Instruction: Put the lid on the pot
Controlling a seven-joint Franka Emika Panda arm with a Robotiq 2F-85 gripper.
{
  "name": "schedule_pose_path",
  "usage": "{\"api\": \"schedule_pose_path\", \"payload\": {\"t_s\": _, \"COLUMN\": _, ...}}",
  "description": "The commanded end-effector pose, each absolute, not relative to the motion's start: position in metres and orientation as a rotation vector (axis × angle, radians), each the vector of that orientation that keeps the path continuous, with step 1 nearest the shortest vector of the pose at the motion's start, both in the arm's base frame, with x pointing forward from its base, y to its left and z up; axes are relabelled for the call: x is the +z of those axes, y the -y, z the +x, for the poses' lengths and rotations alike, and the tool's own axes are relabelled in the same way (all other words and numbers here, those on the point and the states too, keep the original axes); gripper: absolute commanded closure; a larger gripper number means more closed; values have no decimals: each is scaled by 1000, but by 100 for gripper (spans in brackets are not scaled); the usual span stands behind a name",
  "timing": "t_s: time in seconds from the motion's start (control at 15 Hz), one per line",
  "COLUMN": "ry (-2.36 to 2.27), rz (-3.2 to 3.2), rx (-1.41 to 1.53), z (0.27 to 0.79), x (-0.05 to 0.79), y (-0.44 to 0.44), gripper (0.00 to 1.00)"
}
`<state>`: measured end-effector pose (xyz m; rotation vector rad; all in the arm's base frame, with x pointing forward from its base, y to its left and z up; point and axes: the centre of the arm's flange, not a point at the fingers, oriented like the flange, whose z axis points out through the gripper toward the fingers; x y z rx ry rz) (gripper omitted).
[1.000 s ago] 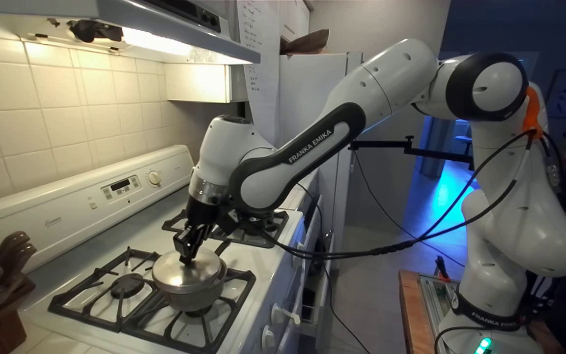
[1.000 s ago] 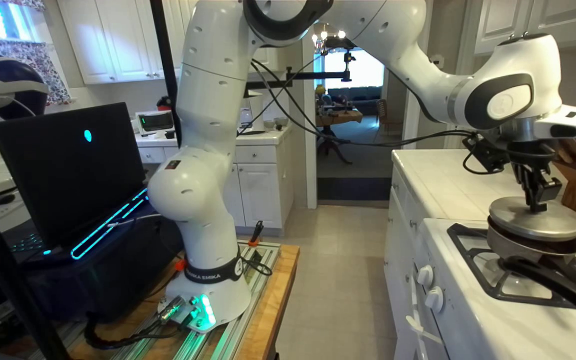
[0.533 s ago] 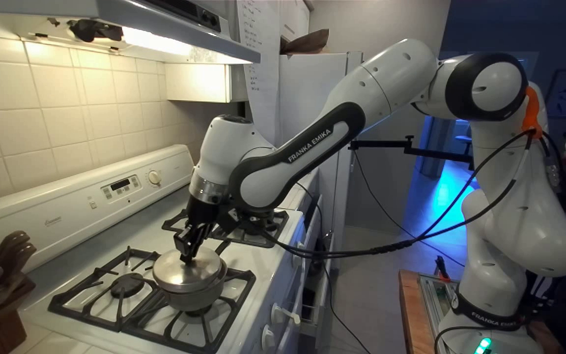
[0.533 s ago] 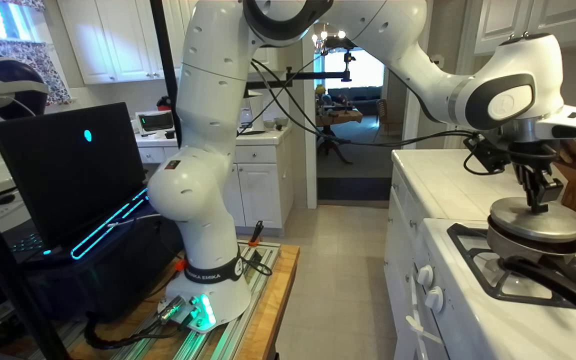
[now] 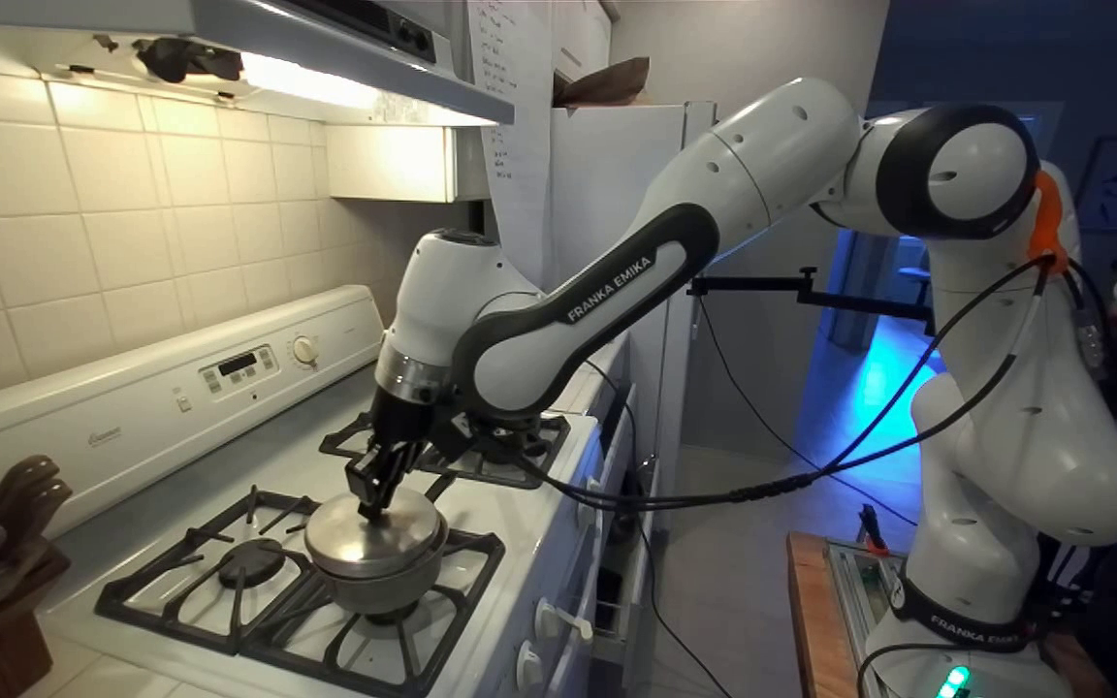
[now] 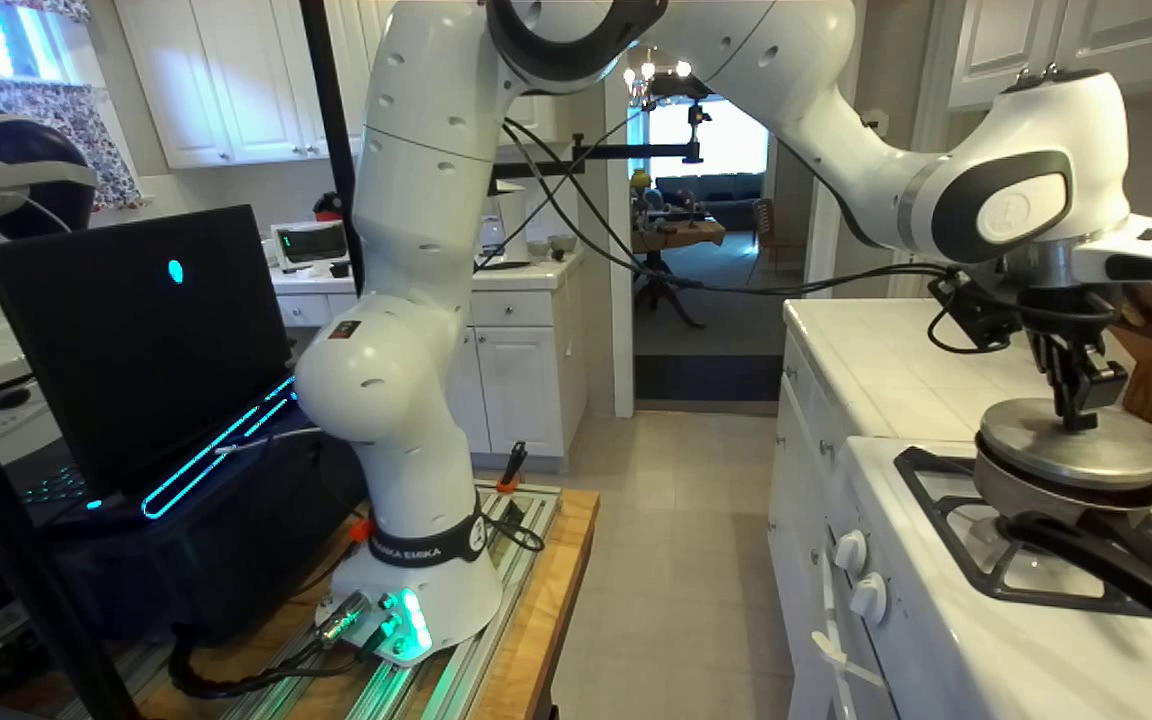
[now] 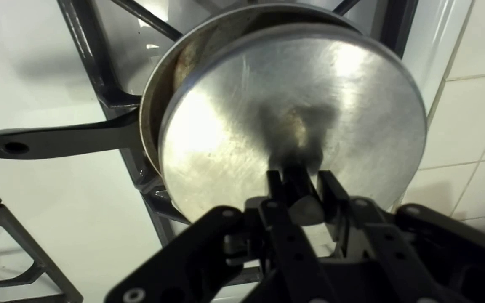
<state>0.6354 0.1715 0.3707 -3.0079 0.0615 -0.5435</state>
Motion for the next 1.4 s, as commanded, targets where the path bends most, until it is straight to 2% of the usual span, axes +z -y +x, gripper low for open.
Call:
{"api": "schedule_pose_path", "payload": {"t_s": 0.0, "ry": -71, "rz": -2995, "rx": -525, "z": 633, "x": 367, "y": -168, "gripper": 94}}
{"api": "schedule_pose_path", "payload": {"t_s": 0.87, "ry": -101, "rz": -2998, "rx": -493, "z": 631, "x": 359, "y": -159, "gripper": 94}}
{"api": "schedule_pose_path", "payload": {"t_s": 0.93, "ry": -111, "rz": -2993, "rx": -495, "z": 632, "x": 359, "y": -159, "gripper": 49}}
{"api": "schedule_pose_path", "payload": {"t_s": 1.0, "ry": -110, "rz": -2993, "rx": -490, "z": 632, "x": 359, "y": -159, "gripper": 49}}
{"api": "schedule_pose_path", "payload": {"t_s": 1.07, "ry": -115, "rz": -2992, "rx": -489, "z": 632, "x": 359, "y": -159, "gripper": 43}}
{"api": "schedule_pose_path", "payload": {"t_s": 1.33, "ry": -146, "rz": -2987, "rx": -494, "z": 632, "x": 361, "y": -160, "gripper": 16}}
